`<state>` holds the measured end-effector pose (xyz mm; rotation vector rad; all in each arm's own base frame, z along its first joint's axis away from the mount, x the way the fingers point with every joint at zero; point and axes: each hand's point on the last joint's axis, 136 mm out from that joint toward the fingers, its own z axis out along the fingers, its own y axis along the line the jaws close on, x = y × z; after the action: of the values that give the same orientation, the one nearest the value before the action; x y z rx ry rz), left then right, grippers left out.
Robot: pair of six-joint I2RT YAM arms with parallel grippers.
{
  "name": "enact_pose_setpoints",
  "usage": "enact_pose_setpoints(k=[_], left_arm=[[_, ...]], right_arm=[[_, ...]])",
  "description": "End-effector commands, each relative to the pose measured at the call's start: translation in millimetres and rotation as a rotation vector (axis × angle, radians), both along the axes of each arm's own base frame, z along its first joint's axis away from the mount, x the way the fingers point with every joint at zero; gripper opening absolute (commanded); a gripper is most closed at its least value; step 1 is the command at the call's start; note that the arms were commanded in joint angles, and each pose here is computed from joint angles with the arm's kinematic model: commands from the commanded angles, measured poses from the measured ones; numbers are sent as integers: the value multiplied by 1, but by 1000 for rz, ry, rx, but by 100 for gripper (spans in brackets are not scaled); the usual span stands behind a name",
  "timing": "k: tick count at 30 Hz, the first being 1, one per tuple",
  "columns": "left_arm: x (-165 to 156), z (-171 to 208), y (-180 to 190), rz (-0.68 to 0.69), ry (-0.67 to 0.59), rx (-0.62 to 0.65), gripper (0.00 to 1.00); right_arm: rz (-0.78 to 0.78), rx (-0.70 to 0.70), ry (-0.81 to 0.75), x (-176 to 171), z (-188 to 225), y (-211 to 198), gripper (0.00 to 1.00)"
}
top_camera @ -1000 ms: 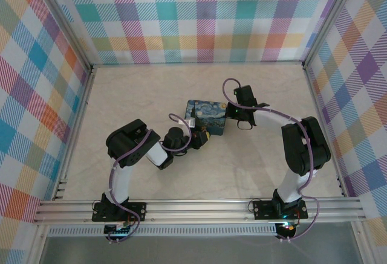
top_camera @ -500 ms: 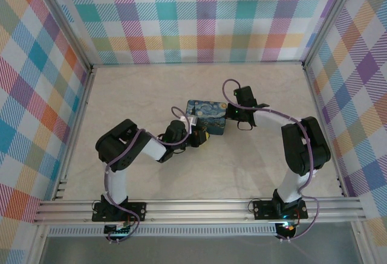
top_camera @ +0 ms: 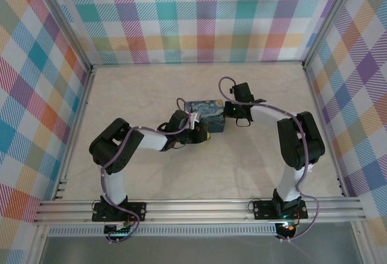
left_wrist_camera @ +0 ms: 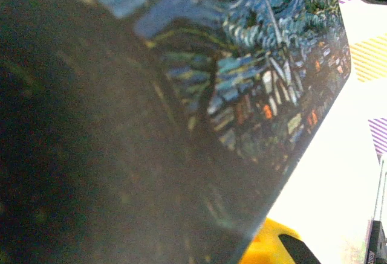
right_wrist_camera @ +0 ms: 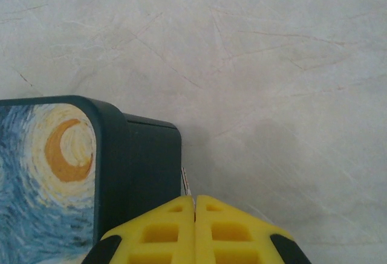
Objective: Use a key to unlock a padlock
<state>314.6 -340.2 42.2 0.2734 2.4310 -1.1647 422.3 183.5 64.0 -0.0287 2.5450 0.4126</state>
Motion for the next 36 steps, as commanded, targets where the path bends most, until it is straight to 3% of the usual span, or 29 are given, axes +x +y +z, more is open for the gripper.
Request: enact_pose_setpoints(k=[1,15,31,36], left_arm=[[-37,-36,13,-28,221,87,3],[-19,-6,3,78,306,52,4],[-5,24,-12,121,320,-48,4],[-2,25,-13,134,316,-59,5]], right_arm=[[47,26,-43,10,17,12,0],[-29,36,-78,-32,40,-32,0],[30,311,-246,-122,125,-38,0],[62,352,-250,-138,131,-35,0]])
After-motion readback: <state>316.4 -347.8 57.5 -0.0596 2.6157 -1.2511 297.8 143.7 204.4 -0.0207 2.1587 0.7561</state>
